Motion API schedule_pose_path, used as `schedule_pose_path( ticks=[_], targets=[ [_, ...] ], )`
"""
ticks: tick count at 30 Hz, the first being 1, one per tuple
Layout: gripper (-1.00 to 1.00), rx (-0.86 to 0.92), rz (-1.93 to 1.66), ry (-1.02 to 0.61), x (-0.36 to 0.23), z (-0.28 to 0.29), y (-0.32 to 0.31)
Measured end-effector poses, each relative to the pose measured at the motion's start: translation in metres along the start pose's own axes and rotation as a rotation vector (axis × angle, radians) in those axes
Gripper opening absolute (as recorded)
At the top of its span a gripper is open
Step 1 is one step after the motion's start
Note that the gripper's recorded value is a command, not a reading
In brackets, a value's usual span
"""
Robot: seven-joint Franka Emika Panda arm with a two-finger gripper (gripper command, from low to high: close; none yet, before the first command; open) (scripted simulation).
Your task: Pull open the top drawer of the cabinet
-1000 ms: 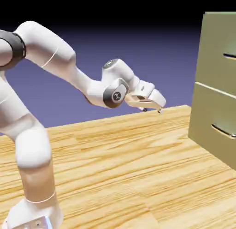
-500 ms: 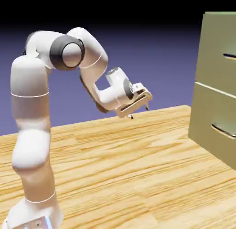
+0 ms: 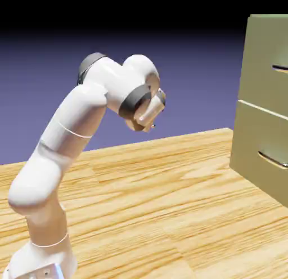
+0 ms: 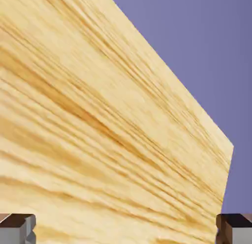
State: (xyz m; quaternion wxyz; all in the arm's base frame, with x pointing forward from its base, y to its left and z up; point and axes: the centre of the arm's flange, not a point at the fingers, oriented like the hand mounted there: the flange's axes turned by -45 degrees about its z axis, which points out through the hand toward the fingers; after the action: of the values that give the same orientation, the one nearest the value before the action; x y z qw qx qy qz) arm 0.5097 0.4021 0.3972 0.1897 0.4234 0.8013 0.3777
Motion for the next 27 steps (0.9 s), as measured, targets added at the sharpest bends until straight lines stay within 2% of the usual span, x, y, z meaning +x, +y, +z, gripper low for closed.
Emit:
schedule_pose_path(
  ticks=[6,11,18,24,27],
  targets=[
    [0.0,-0.216,-0.06,0.011,-0.029,-0.018,0.066],
    [0.0,-0.4,-0.05,-0.06,-0.093,-0.042,0.118],
    [0.0,-0.606,0.045,-0.281,-0.244,-0.081,0.158],
    [0.0,-0.68,0.184,-0.56,-0.415,-0.114,0.134],
    [0.0,-0.683,0.196,-0.585,-0.433,-0.115,0.133]
  ],
)
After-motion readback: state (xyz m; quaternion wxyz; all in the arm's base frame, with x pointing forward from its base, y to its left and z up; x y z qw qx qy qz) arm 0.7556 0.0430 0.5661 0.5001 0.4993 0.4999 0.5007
